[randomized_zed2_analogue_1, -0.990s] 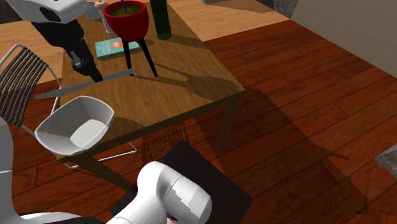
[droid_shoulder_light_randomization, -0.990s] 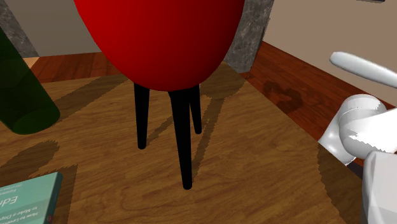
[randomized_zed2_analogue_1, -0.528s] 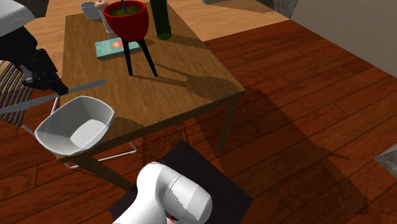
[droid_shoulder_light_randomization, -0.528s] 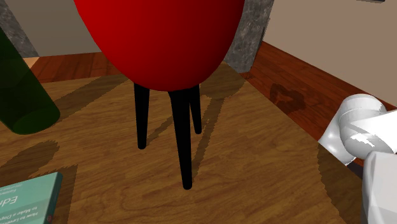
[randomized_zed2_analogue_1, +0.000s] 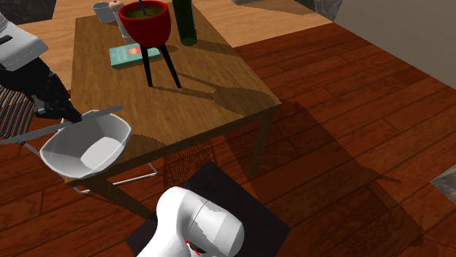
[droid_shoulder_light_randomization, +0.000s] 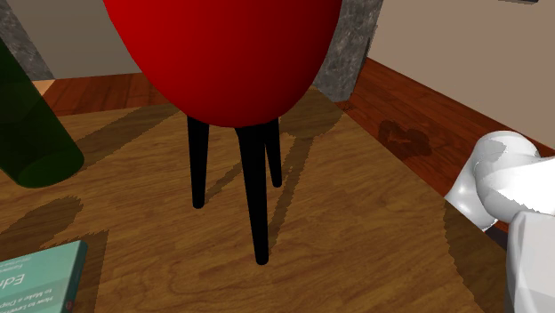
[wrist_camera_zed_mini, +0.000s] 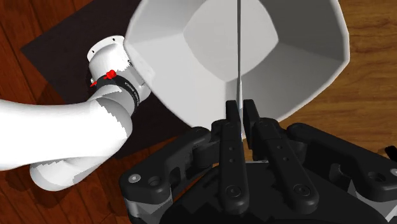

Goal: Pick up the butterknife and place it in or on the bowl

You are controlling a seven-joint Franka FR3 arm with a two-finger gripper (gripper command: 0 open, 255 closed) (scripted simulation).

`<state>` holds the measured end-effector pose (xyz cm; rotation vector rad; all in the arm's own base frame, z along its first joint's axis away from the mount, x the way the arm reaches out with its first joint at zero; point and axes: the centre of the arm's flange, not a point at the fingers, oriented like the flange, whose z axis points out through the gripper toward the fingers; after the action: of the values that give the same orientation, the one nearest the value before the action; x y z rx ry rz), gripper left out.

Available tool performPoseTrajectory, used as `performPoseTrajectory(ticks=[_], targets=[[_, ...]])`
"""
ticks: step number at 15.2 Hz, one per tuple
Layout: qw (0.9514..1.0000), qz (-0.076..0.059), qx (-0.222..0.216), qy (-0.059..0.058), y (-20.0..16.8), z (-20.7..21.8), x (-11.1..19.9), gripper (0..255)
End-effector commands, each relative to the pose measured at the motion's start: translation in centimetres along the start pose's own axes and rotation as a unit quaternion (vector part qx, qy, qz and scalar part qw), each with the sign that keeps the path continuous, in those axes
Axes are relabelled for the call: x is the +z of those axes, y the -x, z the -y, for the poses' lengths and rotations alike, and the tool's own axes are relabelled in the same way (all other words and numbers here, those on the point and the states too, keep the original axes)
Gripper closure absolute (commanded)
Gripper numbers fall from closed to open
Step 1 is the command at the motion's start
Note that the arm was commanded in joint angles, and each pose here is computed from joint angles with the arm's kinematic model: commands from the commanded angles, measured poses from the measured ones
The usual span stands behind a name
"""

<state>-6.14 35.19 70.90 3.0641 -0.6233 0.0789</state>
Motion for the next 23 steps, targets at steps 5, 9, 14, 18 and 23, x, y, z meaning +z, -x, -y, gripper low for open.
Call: performPoseTrajectory(ticks=[5, 9, 14, 18, 23], targets=[[1.0000, 0.000, 0.000, 0.000, 0.2, 0.0, 3.2, 255], [1.0000, 0.000, 0.000, 0.000, 0.3, 0.0, 5.3, 255], [1.0000, 0.000, 0.000, 0.000, 0.3, 0.0, 5.7, 255], [1.0000, 0.000, 0.000, 0.000, 0.3, 0.0, 5.7, 0], [1.0000, 0.000, 0.000, 0.000, 0.3, 0.0, 5.7, 0]])
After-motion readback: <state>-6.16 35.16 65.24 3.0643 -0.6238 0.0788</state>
